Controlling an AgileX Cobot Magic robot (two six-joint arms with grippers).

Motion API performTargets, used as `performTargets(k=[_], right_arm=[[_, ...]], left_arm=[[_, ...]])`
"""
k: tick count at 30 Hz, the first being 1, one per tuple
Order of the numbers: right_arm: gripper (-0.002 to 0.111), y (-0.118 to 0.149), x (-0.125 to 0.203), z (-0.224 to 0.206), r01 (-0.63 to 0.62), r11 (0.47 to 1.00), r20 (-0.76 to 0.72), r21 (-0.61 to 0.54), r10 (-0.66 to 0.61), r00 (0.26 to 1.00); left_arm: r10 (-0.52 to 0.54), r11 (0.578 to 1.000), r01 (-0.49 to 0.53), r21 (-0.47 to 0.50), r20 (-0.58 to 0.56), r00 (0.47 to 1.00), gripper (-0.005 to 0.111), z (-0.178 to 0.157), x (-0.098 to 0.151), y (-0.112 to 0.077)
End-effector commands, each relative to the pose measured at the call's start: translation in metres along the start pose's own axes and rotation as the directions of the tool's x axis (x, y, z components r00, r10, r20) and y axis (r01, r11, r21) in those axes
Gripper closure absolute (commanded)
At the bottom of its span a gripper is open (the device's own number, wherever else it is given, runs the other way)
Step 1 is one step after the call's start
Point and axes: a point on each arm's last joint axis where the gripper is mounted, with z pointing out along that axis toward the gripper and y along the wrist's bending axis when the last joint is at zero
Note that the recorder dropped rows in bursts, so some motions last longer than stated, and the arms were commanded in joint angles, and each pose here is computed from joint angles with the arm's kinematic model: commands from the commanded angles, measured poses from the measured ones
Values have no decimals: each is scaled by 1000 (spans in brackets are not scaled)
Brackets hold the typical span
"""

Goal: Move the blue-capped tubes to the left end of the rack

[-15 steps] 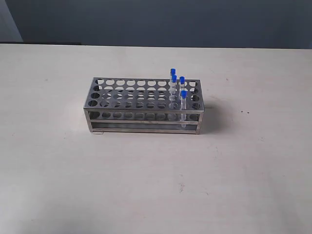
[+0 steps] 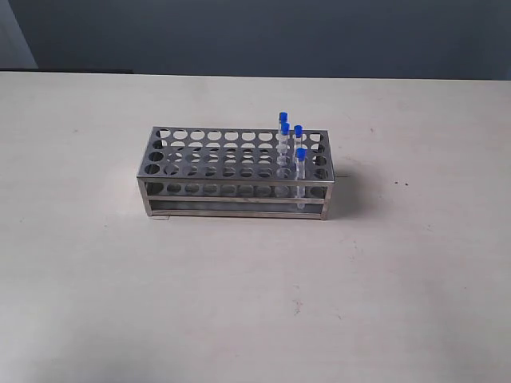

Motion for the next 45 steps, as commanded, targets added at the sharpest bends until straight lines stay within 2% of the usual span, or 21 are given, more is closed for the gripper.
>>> performTargets(k=[1, 5, 13, 18, 20, 24, 28, 30, 31, 32, 33, 34, 35, 36, 37, 39, 41, 43, 45], right_arm=[[66, -1, -2, 0, -49, 999, 20, 5, 49, 999], [66, -1, -2, 0, -58, 998, 27, 7, 58, 998], [66, -2, -4, 0, 181, 983, 31, 36, -182, 983], [66, -3, -4, 0, 279, 959, 21, 46, -280, 960], [72, -3, -3, 0, 280, 959, 10, 40, -281, 960], [108, 0, 8, 0, 253, 967, -91, -11, -253, 963], [109, 13, -7, -2, 276, 961, -15, -24, -277, 961], [109, 33, -26, -6, 371, 928, 79, -49, -366, 927], [109, 61, -47, -14, 512, 856, 168, -69, -496, 852], [109, 72, -55, -15, 553, 830, 178, -72, -535, 826], [109, 101, -74, -9, 644, 761, 163, -81, -627, 761], [109, 111, -82, -1, 682, 727, 133, -79, -670, 730], [109, 137, -104, 17, 754, 653, 95, -76, -748, 657], [109, 149, -116, 24, 783, 618, 101, -69, -776, 622], [109, 169, -137, 48, 826, 562, 103, -44, -820, 563], [109, 186, -158, 85, 849, 528, 104, -27, -843, 527], [109, 190, -162, 124, 862, 501, 49, -71, -862, 505], [109, 178, -141, 164, 859, 479, -45, -182, -876, 480], [109, 154, -102, 192, 834, 472, -153, -286, -882, 446]], left_arm=[[1, 1000, -1, 7, 12, 1000, 106, 0, -2, 0], [1, 1000, -1, 7, 12, 1000, 106, 0, -2, 0], [1, 1000, -1, 7, 12, 1000, 106, 0, -2, 0], [1, 1000, -1, 7, 12, 1000, 106, 0, -2, 0], [1, 1000, -1, 7, 12, 1000, 106, 0, -2, 0], [1, 1000, -1, 7, 12, 1000, 106, 0, -2, 0], [1, 1000, -1, 7, 12, 1000, 106, 0, -2, 0], [1, 1000, -1, 7, 12, 1000, 106, 0, -2, 0], [1, 1000, -1, 7, 12, 1000, 106, 0, -2, 0], [1, 1000, -1, 7, 12, 1000, 106, 0, -2, 0], [1, 1000, -1, 7, 12, 1000, 106, 0, -2, 0], [4, 1000, -4, 7, 12, 1000, 106, 0, -2, 0], [4, 1000, -4, 7, 12, 1000, 106, 0, -2, 0], [4, 1000, -4, 7, 12, 1000, 106, 0, -2, 0], [4, 1000, -4, 7, 12, 1000, 106, 0, -2, 0], [4, 1000, -4, 7, 12, 1000, 106, 0, -2, 0], [4, 1000, -4, 7, 12, 1000, 106, 0, -2, 0], [4, 1000, -4, 7, 12, 1000, 106, 0, -2, 0], [3, 1000, -3, 7, 13, 1000, 106, 0, -2, 0]])
